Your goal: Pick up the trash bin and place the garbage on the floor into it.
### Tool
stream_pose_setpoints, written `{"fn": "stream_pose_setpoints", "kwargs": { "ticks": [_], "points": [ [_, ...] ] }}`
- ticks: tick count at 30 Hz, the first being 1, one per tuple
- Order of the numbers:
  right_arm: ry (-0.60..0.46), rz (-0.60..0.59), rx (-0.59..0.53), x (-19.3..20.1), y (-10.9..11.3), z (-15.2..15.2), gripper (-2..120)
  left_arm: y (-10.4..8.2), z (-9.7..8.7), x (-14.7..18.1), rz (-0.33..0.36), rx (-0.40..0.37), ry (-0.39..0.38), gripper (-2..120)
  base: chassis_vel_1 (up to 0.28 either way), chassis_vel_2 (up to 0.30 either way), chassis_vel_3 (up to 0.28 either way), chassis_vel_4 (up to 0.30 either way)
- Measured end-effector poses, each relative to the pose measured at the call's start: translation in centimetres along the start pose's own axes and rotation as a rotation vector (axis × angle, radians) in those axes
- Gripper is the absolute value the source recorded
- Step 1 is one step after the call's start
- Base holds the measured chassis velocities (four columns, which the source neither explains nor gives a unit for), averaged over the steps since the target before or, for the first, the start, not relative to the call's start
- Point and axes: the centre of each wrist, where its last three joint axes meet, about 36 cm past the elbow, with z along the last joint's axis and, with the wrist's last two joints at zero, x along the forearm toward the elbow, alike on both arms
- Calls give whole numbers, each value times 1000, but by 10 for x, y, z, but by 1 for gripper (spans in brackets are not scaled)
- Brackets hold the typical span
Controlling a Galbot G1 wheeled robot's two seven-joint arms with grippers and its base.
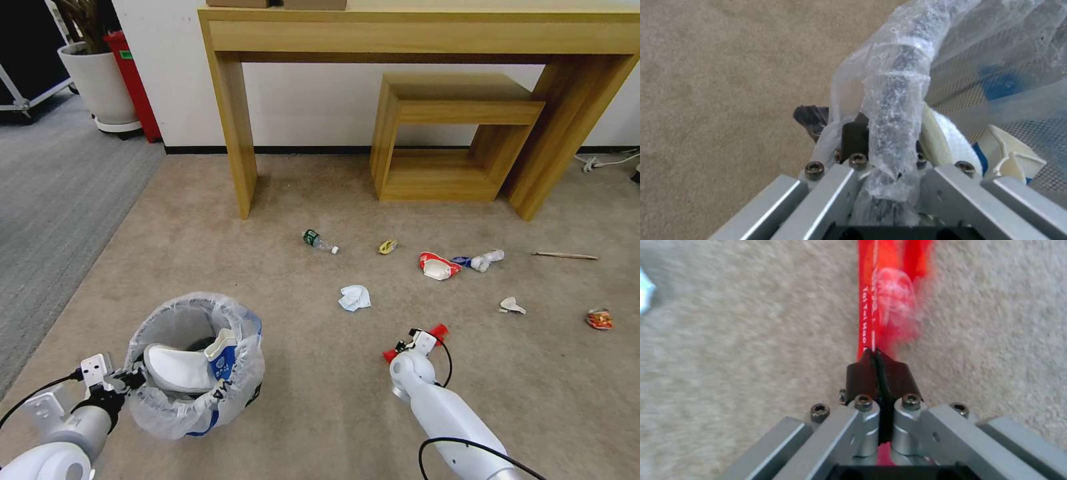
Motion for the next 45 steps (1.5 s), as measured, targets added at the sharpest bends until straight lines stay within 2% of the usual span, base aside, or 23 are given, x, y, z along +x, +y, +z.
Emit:
{"fn": "stream_pose_setpoints", "kwargs": {
  "ticks": [2,3,6,7,11,14,15,18,19,22,23,26,27,30,31,34,39,42,45],
  "points": [
    [-57,-88,-16,16,-6,-9,0,0,0,0,-1,0,-1,1,0,0,0,0],
    [-57,-88,-16,16,-6,-9,0,0,0,0,-1,0,-1,1,0,0,0,0],
    [-165,-249,-22,53,-14,-39,0,0,0,1,-1,-1,-1,1,0,0,0,0],
    [-165,-249,-22,53,-14,-39,0,0,0,1,-1,-1,-1,1,0,0,0,0],
    [-213,-326,-17,78,-9,-59,0,-2,1,1,3,5,-2,1,0,0,0,0],
    [-296,-437,33,116,-2,-84,0,-4,0,2,6,9,-9,1,0,0,0,0],
    [-296,-437,33,116,-2,-84,0,-4,0,2,6,9,-9,1,0,0,0,0],
    [-354,-601,90,167,8,-102,0,-5,0,3,7,10,-11,1,0,0,0,0],
    [-354,-601,90,167,8,-102,0,-5,0,3,7,10,-11,1,0,0,0,0],
    [-395,-777,175,204,24,-107,0,-6,-1,5,8,7,-17,1,0,0,0,0],
    [-395,-777,175,204,24,-107,0,-6,-1,5,8,7,-17,1,0,0,0,0],
    [-462,-985,277,236,42,-120,0,-7,-4,7,10,2,-21,1,0,0,0,0],
    [-462,-985,277,236,42,-120,0,-7,-4,7,10,2,-21,1,0,0,0,0],
    [-494,-1176,365,256,58,-120,0,-9,-5,9,13,1,-23,1,0,0,0,0],
    [-494,-1176,365,256,58,-120,0,-9,-5,9,13,1,-23,1,0,0,0,0],
    [-496,-1328,444,271,77,-117,0,-11,-7,9,20,2,-28,1,0,0,0,0],
    [-509,-1422,502,287,98,-122,0,-13,-9,9,24,6,-32,1,0,0,0,0],
    [-493,-1489,579,296,115,-118,0,-12,-11,9,26,11,-39,1,0,0,0,0],
    [-469,-1510,633,297,122,-109,0,-13,-12,9,27,15,-43,1,0,0,0,0]
  ]
}}
